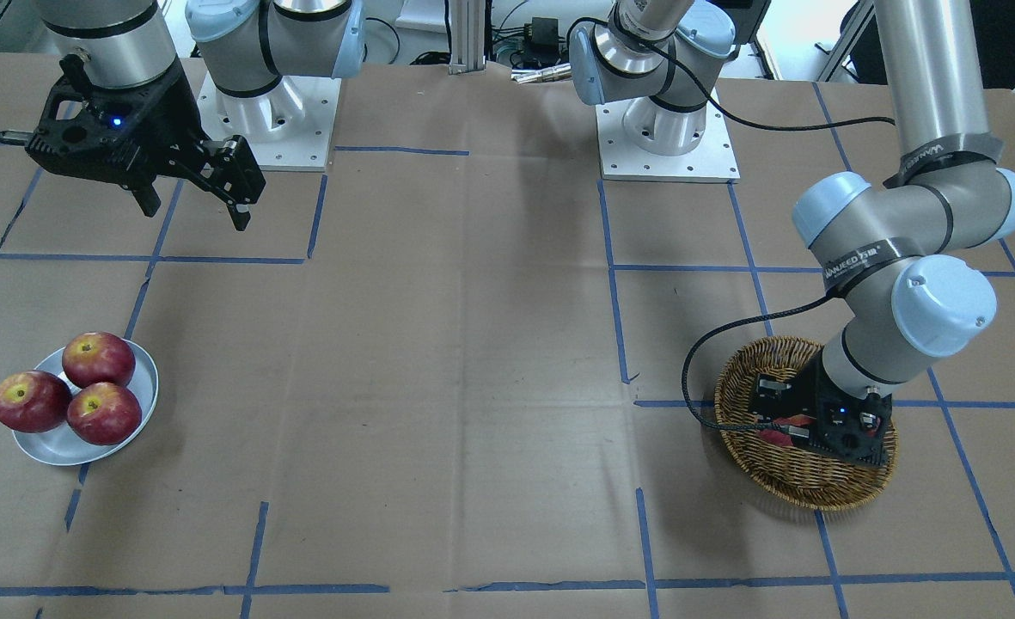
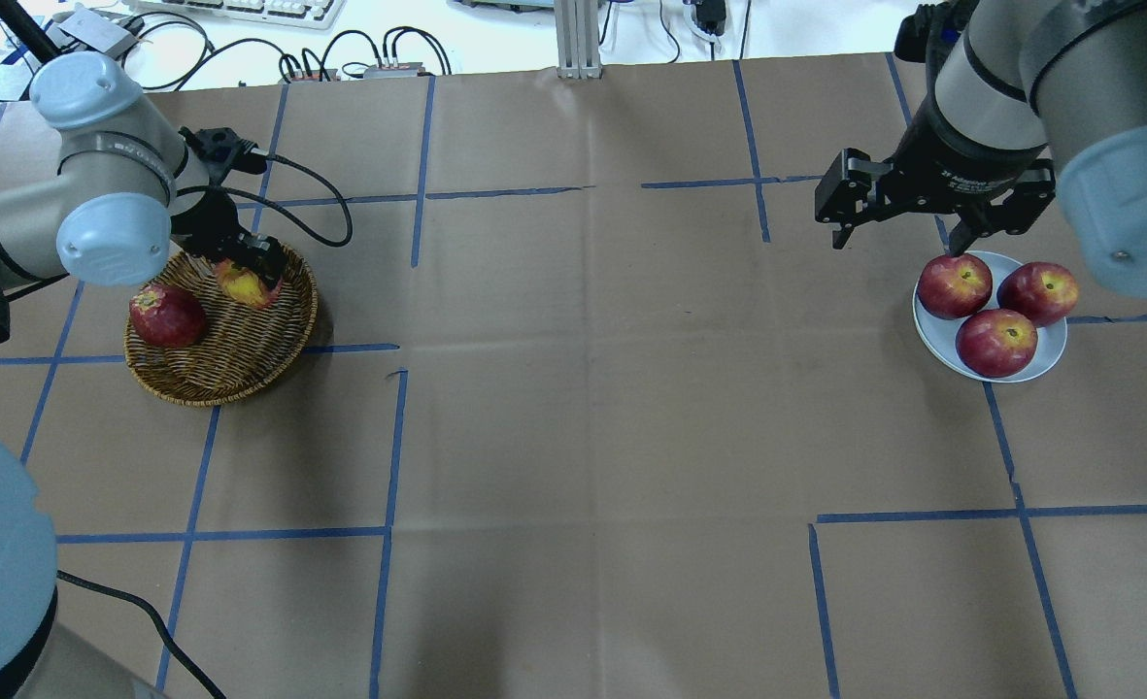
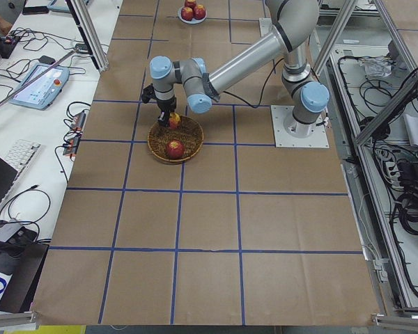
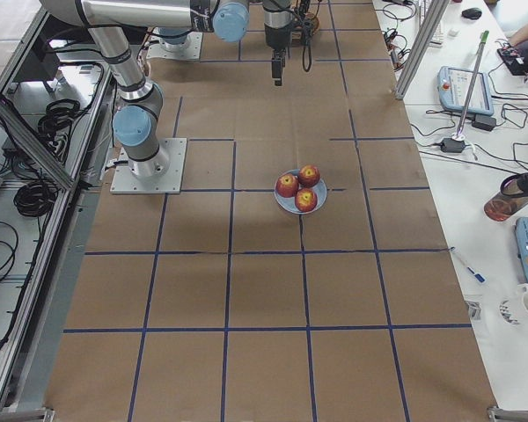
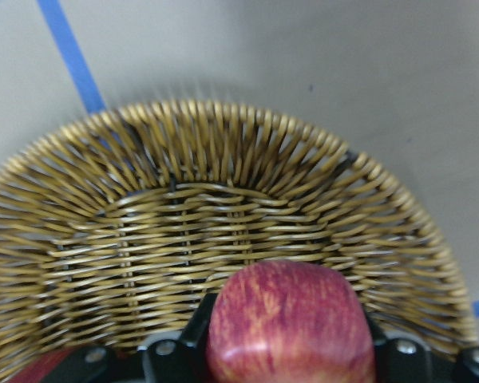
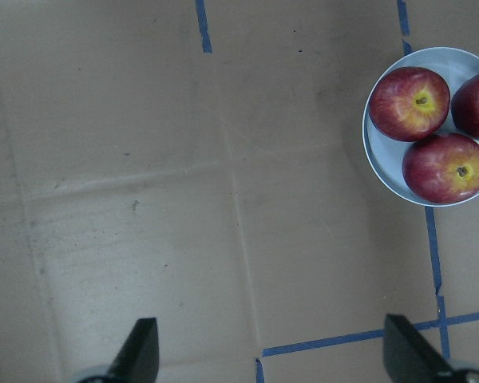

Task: Transfer apple from basket to plate
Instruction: 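Carry the apple with the left gripper toward the table center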

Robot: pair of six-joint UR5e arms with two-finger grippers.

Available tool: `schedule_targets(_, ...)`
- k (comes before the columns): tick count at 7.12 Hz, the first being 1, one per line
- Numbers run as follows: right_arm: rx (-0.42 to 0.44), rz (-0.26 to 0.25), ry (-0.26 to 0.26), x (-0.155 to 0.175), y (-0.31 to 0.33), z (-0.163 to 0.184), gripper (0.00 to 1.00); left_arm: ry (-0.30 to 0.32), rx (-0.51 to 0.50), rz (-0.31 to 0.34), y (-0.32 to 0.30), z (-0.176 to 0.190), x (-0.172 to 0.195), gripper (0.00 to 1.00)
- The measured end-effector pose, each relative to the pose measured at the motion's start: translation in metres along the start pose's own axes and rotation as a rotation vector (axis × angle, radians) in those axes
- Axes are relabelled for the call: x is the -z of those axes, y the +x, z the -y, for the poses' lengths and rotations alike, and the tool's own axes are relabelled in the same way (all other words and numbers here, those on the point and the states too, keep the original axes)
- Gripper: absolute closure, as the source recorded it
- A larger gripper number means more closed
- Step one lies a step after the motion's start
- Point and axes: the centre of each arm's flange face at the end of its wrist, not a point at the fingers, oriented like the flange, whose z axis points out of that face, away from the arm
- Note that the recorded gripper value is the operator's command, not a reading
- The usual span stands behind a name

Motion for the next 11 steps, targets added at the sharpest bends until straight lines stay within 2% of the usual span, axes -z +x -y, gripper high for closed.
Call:
schedule_targets(2, 0.006, 0.007, 0.015, 0.008, -0.002, -0.012, 0.00, 0.014, 0.085, 0.005, 0.092, 0.031, 0.029, 0.52)
schedule_targets(3, 0.010, 0.005, -0.003, -0.001, -0.002, -0.018, 0.00, 0.014, 0.121, 0.002, 0.147, 0.046, 0.026, 0.52)
schedule_targets(5, 0.019, 0.000, -0.048, -0.026, -0.001, -0.029, 0.00, 0.002, 0.176, -0.003, 0.250, 0.067, 0.003, 0.52)
schedule_targets(7, 0.021, -0.002, -0.056, -0.033, -0.001, -0.029, 0.00, 0.012, 0.178, 0.006, 0.335, 0.089, -0.031, 0.52)
schedule_targets(9, 0.020, 0.000, -0.045, -0.032, -0.002, -0.026, 0.00, 0.029, 0.136, 0.074, 0.389, 0.099, -0.053, 0.52)
schedule_targets(11, 0.019, 0.002, -0.028, -0.033, -0.002, -0.022, 0.00, 0.023, 0.123, 0.066, 0.405, 0.095, -0.055, 0.52)
